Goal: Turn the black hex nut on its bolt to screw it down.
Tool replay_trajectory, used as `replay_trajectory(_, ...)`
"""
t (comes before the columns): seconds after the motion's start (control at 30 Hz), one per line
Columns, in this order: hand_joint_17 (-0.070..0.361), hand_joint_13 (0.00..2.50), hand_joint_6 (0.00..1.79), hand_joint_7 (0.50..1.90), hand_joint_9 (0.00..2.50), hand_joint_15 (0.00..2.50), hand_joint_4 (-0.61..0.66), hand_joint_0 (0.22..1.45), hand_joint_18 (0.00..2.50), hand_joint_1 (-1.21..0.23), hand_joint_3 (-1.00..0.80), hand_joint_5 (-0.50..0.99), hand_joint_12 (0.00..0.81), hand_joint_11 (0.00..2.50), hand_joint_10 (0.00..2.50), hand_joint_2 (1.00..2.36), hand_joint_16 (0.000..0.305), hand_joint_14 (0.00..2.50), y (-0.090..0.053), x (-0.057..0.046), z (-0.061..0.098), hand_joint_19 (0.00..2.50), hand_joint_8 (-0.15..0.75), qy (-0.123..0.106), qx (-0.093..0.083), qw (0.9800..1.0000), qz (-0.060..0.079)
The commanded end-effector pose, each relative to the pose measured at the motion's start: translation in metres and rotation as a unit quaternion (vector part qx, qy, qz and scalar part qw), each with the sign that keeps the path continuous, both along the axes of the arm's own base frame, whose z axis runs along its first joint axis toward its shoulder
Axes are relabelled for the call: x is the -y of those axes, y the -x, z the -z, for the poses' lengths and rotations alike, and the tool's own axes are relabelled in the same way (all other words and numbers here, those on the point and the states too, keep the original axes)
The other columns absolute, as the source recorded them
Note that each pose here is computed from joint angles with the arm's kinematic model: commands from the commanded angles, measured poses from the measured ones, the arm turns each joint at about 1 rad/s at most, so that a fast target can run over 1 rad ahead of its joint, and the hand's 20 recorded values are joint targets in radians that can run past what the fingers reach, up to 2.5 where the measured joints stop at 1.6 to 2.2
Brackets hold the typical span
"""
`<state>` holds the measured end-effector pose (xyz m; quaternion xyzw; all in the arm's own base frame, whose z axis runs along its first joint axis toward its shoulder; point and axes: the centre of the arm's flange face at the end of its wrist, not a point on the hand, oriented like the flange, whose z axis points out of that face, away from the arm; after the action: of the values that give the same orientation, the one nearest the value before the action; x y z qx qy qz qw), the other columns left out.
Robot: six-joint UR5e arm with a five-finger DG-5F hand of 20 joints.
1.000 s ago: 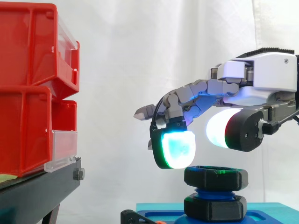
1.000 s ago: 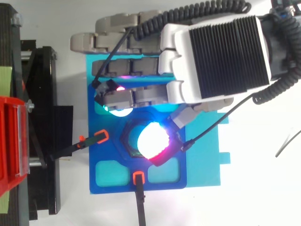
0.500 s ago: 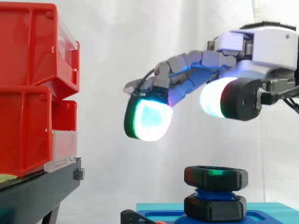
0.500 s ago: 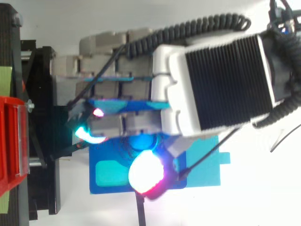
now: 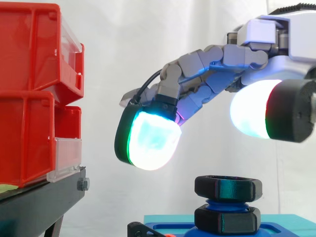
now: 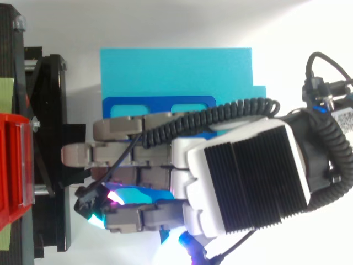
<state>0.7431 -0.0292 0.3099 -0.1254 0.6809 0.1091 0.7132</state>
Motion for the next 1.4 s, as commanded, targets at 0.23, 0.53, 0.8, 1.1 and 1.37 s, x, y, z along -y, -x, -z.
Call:
replay_trajectory(0.23, 0.104, 0.28, 0.50, 0.92, 0.69, 0.00, 0.15, 0.53, 0.31, -0.25, -0.50, -0.09, 0.341, 0.00, 0.00, 1.00, 0.046, 0.00, 0.004, -0.010, 0.005, 0.28, 0.254, 0.006, -0.024, 0.9997, 0.002)
replay_trajectory(0.53, 0.105, 0.28, 0.50, 1.22, 0.69, 0.00, 0.10, 0.53, 0.30, -0.25, -0.50, -0.07, 0.344, 0.00, 0.00, 1.00, 0.047, 0.00, 0.006, 0.000, 0.007, 0.28, 0.276, 0.009, -0.034, 0.9993, 0.010)
replay_trajectory(0.8, 0.105, 0.28, 0.50, 1.26, 0.69, 0.00, 0.10, 0.53, 0.30, -0.25, -0.50, -0.07, 0.344, 0.00, 0.00, 1.00, 0.047, 0.00, 0.007, 0.010, 0.006, 0.28, 0.278, 0.009, -0.033, 0.9993, 0.014)
replay_trajectory(1.1, 0.106, 0.27, 0.50, 1.34, 0.69, 0.00, 0.09, 0.53, 0.29, -0.25, -0.50, -0.06, 0.346, 0.00, 0.00, 1.00, 0.047, 0.00, 0.007, 0.019, 0.012, 0.27, 0.282, 0.020, -0.033, 0.9991, 0.020)
replay_trajectory(1.37, 0.106, 0.24, 0.50, 1.41, 0.67, 0.00, 0.10, 0.53, 0.26, -0.25, -0.50, -0.05, 0.347, 0.00, 0.00, 1.00, 0.047, 0.00, 0.007, 0.035, 0.016, 0.27, 0.281, 0.020, -0.033, 0.9989, 0.024)
